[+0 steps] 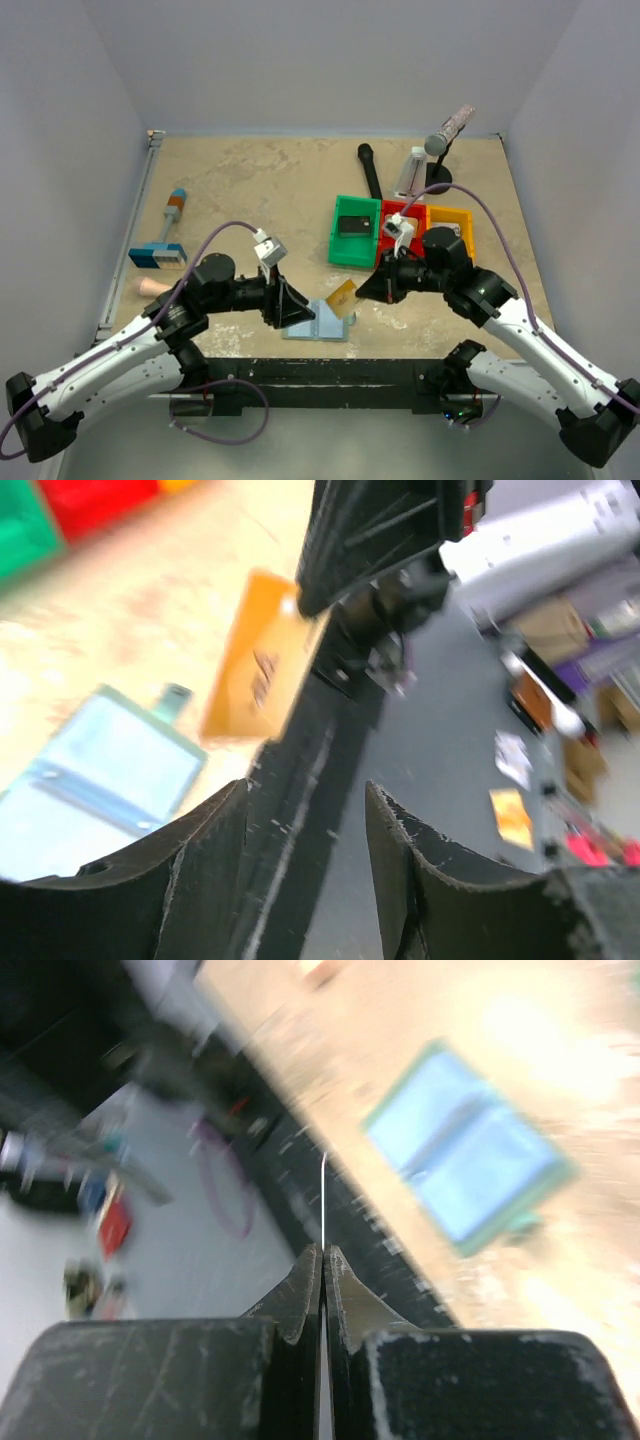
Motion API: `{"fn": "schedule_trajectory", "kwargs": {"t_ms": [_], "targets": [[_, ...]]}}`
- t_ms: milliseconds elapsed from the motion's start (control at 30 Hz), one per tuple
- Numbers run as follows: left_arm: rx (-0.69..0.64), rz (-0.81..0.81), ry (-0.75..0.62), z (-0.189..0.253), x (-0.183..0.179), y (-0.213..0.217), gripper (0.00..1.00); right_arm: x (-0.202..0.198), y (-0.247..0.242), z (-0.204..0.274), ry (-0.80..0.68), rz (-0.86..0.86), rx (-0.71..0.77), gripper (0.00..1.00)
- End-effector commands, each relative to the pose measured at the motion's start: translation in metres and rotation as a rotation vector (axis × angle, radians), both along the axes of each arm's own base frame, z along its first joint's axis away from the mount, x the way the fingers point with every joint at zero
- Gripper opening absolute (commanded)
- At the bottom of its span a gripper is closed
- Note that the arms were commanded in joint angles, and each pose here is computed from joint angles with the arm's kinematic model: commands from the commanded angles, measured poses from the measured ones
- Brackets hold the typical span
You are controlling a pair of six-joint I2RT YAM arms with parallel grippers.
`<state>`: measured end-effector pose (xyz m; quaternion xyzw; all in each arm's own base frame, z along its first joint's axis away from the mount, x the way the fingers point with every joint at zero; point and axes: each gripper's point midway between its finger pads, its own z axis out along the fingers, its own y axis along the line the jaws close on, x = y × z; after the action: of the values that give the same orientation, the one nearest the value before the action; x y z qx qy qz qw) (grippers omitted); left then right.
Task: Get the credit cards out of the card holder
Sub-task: Place the credit card in the storage box.
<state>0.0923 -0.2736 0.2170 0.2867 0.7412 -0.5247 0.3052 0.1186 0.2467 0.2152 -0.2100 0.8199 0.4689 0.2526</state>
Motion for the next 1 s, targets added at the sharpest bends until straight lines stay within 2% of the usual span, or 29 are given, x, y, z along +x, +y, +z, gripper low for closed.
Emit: {"fn": "schedule_trajectory", "kwargs": {"t_ms": [0,200,400,633,967], "targets": [[0.048,0.299,-0.046,-0.003,0.039,0.029,0.54,0.065,-0.042,-0.015,0.026,-0.400,-0.097,0.00],[-0.018,0.407,0.002,-0.015,0.039,0.045,0.51,0.119,-0.086,-0.007,0.011,-0.707,-0.157,0.00],[0.007,0.488,0.032,-0.030,0.043,0.058,0.49,0.164,-0.127,-0.014,0.010,-0.942,-0.166,0.00],[0.000,0.479,0.045,-0.037,0.042,0.055,0.49,0.196,-0.153,-0.011,-0.006,-1.062,-0.165,0.00],[-0.006,0.416,0.058,-0.041,0.038,0.043,0.47,0.241,-0.158,-0.029,0.017,-1.112,-0.151,0.00]]}}
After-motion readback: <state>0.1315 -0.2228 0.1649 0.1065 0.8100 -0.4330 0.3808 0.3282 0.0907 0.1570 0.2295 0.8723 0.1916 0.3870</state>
